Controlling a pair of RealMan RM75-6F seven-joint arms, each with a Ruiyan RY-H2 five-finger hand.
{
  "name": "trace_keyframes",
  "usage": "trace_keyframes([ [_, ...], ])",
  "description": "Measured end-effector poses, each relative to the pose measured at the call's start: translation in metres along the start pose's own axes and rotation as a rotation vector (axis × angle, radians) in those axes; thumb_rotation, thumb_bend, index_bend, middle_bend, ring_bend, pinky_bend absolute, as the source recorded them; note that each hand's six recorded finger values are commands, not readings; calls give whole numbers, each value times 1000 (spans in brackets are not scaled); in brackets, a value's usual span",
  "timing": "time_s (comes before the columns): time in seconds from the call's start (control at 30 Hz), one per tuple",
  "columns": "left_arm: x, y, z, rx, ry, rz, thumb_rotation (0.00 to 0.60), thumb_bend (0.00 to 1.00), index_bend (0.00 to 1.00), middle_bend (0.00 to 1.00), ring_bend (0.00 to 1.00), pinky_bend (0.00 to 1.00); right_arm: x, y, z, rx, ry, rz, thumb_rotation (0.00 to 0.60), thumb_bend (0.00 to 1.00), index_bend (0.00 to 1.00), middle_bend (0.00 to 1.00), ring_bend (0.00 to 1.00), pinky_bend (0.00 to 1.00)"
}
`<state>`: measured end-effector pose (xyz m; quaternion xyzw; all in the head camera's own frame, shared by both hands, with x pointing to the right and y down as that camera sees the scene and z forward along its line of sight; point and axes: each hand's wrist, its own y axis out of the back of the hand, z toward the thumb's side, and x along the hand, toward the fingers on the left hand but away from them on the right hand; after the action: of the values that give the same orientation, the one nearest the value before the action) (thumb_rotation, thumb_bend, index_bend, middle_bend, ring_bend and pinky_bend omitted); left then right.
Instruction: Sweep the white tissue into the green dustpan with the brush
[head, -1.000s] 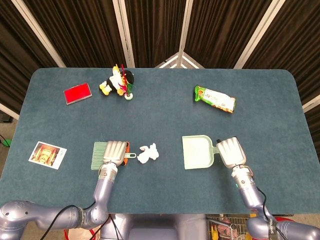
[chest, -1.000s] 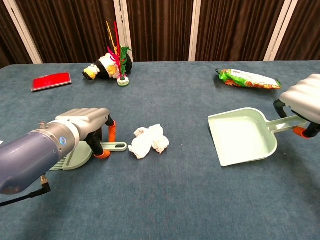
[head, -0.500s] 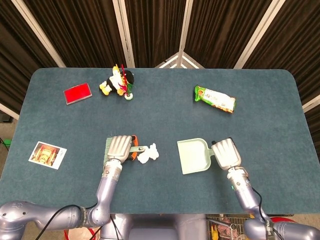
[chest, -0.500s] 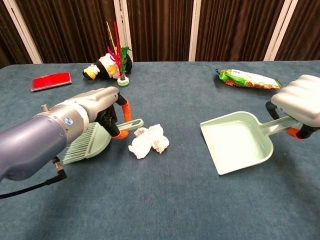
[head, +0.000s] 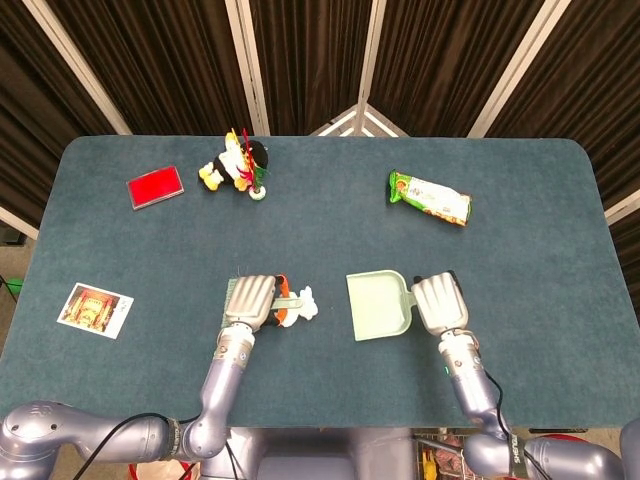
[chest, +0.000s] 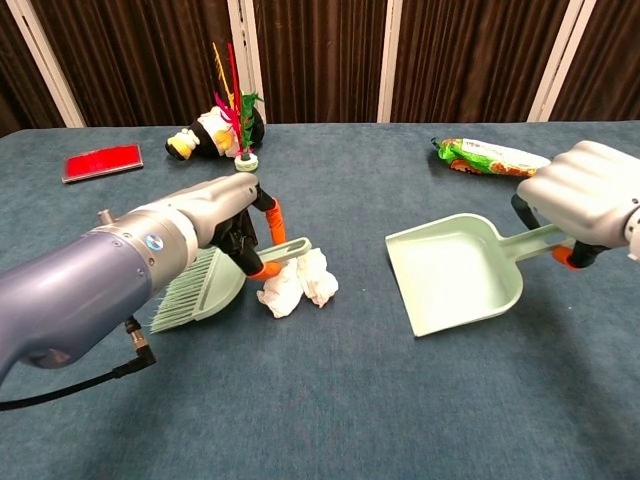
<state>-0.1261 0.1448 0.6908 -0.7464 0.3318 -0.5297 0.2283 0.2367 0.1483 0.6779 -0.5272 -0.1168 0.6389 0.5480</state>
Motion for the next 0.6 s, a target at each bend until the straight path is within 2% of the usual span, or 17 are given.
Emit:
trace_keyframes([
  [0.3,6,-5,12,-27,-15,-1,600,648,767,1000,1000,1000,-7,8,6,5,-10,-6,600,467,663,834,821,681],
  [0.6,18,-3,46,-143,-70,54,600,648,768,1000,1000,1000,-8,12,4,10,-11,-9,600,467,663,834,821,681],
])
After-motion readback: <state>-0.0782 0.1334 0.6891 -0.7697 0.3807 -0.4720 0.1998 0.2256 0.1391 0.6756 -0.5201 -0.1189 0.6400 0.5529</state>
